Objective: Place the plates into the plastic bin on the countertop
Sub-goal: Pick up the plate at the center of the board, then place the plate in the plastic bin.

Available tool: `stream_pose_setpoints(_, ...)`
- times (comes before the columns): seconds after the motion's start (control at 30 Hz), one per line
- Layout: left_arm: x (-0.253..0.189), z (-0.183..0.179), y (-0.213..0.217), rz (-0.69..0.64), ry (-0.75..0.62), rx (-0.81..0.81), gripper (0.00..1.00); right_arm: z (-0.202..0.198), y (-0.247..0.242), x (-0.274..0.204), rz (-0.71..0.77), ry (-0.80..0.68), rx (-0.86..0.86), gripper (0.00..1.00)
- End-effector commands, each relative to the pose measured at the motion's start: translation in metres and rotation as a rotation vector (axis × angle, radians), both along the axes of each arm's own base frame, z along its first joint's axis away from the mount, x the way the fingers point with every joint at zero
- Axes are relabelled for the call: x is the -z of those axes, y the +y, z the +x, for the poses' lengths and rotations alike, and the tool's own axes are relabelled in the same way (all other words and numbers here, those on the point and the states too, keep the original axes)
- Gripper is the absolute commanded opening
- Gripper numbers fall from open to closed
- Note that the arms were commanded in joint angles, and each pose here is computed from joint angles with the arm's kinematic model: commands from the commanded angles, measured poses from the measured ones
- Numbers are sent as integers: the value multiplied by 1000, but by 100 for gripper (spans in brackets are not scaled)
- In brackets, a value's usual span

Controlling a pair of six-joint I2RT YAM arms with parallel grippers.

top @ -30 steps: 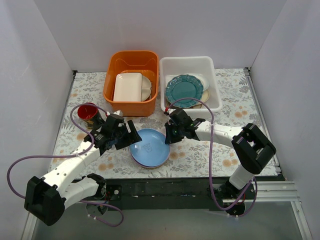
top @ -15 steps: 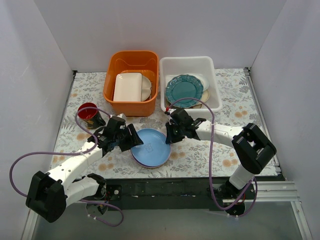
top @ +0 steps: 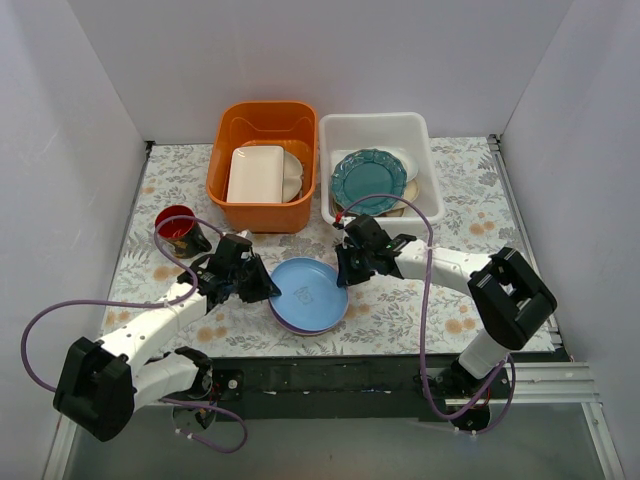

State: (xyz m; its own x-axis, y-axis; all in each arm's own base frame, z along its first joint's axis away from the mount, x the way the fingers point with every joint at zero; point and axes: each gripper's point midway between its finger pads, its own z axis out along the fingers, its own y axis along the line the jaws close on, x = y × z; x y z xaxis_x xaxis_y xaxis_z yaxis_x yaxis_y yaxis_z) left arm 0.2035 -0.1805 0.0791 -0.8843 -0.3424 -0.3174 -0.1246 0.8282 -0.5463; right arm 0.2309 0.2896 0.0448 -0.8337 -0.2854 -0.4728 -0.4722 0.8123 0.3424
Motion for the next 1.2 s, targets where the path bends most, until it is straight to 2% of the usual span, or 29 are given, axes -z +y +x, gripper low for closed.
stream_pose_setpoints(0.0,-10,7,-6,-32,-32,-3,0,-11,-20,6,-83,-1,-23,23)
stream_pose_setpoints(0.13,-19,11,-6,-36,-61,-9,0,-9,-16,-10,-40,-40,-29,39)
stream_pose_setpoints(0.17,-22,12,-6,-39,-70,-14,0,-8,-15,-14,-31,-48,-33,47)
stream_pose_setpoints(0.23,-28,15,-6,-38,-86,-13,0,-8,-13,-23,-8,-70,-41,53)
stream_pose_setpoints(0.37,-34,18,-7,-38,-97,-13,0,-7,-11,-39,30,-107,-54,74)
stream_pose_setpoints(0.57,-43,20,-8,-49,-119,-16,0,-12,-2,-67,133,-142,-98,94)
stream_pose_setpoints(0.83,-60,21,-7,-68,-162,-25,0,-11,-2,-98,298,-156,-107,98)
stream_pose_setpoints(1.03,-87,23,-11,-134,-262,-7,0,-8,-9,-119,420,-160,-95,98)
stream_pose_setpoints(1.17,-98,21,-16,-178,-298,14,0,-16,-12,-123,524,-103,-109,98)
